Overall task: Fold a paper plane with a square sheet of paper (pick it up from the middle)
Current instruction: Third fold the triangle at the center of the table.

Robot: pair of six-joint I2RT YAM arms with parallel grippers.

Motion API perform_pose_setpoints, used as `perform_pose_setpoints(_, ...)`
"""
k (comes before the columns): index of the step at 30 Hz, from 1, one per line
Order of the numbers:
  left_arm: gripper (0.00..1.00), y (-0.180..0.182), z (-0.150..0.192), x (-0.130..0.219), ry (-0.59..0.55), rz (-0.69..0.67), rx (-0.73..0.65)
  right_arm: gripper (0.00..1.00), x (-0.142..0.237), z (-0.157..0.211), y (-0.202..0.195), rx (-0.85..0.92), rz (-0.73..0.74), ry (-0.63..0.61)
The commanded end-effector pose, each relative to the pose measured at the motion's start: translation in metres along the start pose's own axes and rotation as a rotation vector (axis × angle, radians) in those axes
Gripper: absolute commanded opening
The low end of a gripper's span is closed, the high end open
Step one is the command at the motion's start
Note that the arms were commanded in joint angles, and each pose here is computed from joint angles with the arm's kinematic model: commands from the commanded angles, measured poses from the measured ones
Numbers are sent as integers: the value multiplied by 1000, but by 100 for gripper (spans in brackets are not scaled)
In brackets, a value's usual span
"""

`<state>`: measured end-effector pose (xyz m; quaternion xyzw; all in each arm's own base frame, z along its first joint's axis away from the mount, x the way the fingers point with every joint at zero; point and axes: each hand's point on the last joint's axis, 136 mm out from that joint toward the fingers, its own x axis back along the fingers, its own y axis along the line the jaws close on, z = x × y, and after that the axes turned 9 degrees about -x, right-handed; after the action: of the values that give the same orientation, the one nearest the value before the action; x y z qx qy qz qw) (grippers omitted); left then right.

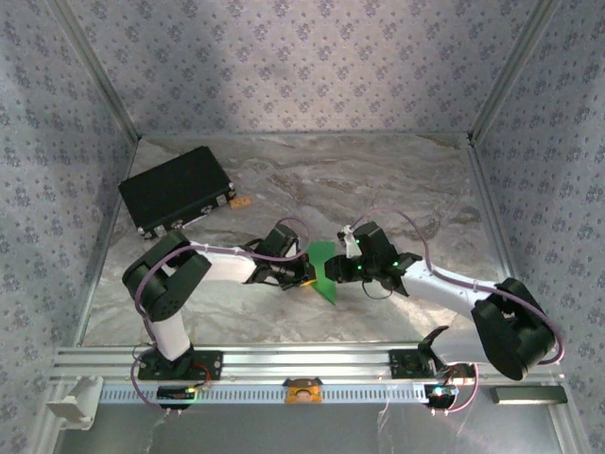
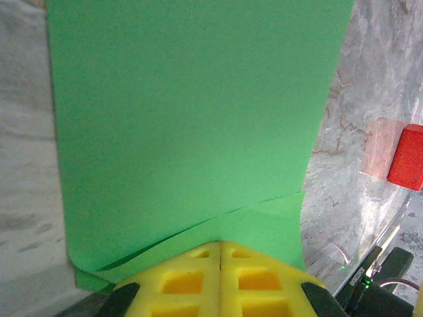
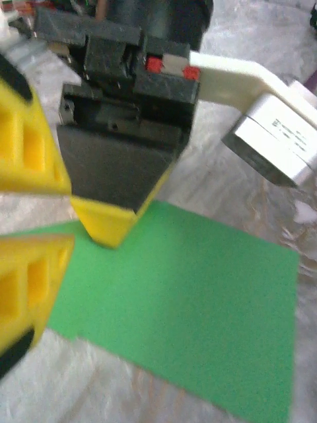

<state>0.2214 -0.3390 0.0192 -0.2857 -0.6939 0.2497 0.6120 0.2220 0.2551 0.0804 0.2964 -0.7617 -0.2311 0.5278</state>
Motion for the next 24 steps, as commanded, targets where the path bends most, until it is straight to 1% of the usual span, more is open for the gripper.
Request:
perform_pose_setpoints(1, 0, 26, 11, 0, 11, -92, 10, 11, -9, 25, 10, -25, -32, 110)
perform_pose_setpoints(5, 0, 26, 11, 1, 6, -92, 13, 4, -19, 34, 1, -41, 12, 145)
perform_pose_setpoints(16, 0, 24, 11, 2, 4, -86, 8, 3, -36, 38, -2, -40, 44, 205)
perform_pose_setpoints(24, 0, 26, 10, 2, -1, -92, 10, 3, -44, 57, -16, -74, 73, 285)
